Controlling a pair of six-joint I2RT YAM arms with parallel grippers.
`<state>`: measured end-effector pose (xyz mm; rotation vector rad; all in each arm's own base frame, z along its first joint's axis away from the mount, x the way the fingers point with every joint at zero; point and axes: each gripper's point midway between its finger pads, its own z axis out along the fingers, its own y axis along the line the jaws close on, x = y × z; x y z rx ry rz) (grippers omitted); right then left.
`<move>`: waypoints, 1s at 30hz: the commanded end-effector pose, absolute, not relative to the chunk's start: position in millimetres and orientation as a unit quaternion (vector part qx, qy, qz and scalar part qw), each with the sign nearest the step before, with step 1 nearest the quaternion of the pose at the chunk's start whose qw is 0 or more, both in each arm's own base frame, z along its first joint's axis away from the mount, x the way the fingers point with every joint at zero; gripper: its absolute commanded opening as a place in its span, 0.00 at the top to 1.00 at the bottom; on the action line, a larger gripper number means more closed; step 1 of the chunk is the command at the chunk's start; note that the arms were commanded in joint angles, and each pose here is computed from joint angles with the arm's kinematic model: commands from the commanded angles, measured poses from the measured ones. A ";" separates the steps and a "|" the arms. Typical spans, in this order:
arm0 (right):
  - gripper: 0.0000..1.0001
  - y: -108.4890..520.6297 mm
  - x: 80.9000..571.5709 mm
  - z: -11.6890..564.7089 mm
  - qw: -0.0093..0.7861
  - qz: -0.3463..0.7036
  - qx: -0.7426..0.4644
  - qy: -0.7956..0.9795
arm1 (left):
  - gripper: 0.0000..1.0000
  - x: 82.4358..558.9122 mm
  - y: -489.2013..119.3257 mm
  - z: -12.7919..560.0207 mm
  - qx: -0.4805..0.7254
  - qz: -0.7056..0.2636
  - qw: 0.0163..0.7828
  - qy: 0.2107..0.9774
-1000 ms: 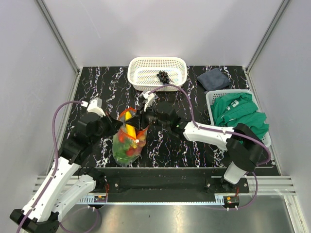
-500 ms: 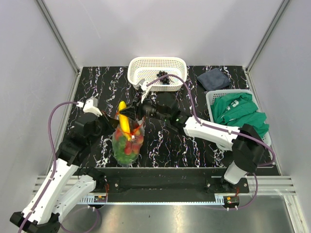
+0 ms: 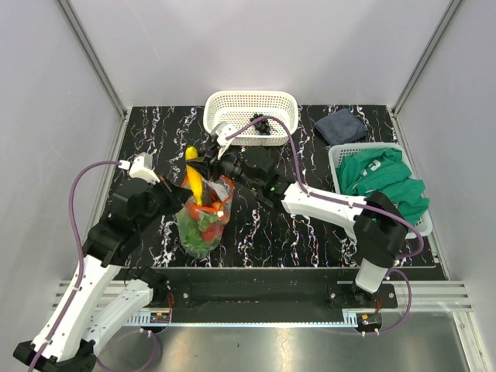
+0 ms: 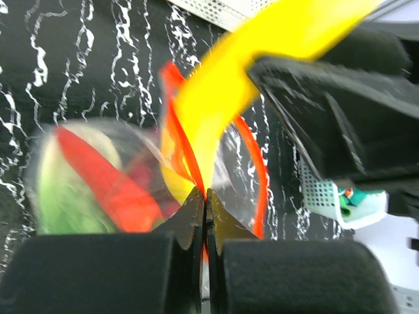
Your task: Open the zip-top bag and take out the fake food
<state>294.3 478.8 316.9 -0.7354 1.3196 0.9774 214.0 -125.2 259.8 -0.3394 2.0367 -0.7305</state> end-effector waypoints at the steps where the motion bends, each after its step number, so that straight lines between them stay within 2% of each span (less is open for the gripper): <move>1: 0.89 472.9 316.0 355.0 0.689 0.396 -0.269 0.544 | 1.00 210.9 -136.1 298.7 -0.129 -0.348 0.477 0.796; 11: 0.89 421.7 357.7 391.4 0.747 0.315 -0.209 0.547 | 1.00 213.5 -114.7 296.5 -0.134 -0.293 0.506 0.800; 18: 0.89 376.3 437.5 393.4 0.745 0.300 -0.144 0.578 | 1.00 215.5 -108.5 293.8 -0.123 -0.269 0.516 0.804; 23: 0.91 337.9 510.9 336.8 0.717 0.270 -0.108 0.634 | 1.00 218.1 -104.1 295.6 -0.109 -0.254 0.533 0.800; 25: 0.92 321.3 544.1 295.1 0.686 0.258 -0.085 0.675 | 1.00 219.7 -104.0 297.4 -0.104 -0.251 0.537 0.799; 26: 0.93 316.6 555.6 300.4 0.686 0.265 -0.072 0.674 | 1.00 220.1 -104.9 298.6 -0.101 -0.252 0.538 0.798; 28: 0.94 298.4 582.8 256.0 0.641 0.268 -0.030 0.718 | 1.00 221.5 -107.2 302.0 -0.097 -0.257 0.540 0.796; 29: 0.94 295.1 593.1 261.4 0.639 0.276 -0.013 0.718 | 1.00 221.6 -109.6 302.4 -0.093 -0.261 0.538 0.796; 30: 0.94 292.9 604.0 235.2 0.613 0.283 0.010 0.737 | 1.00 222.3 -111.1 304.1 -0.091 -0.264 0.539 0.795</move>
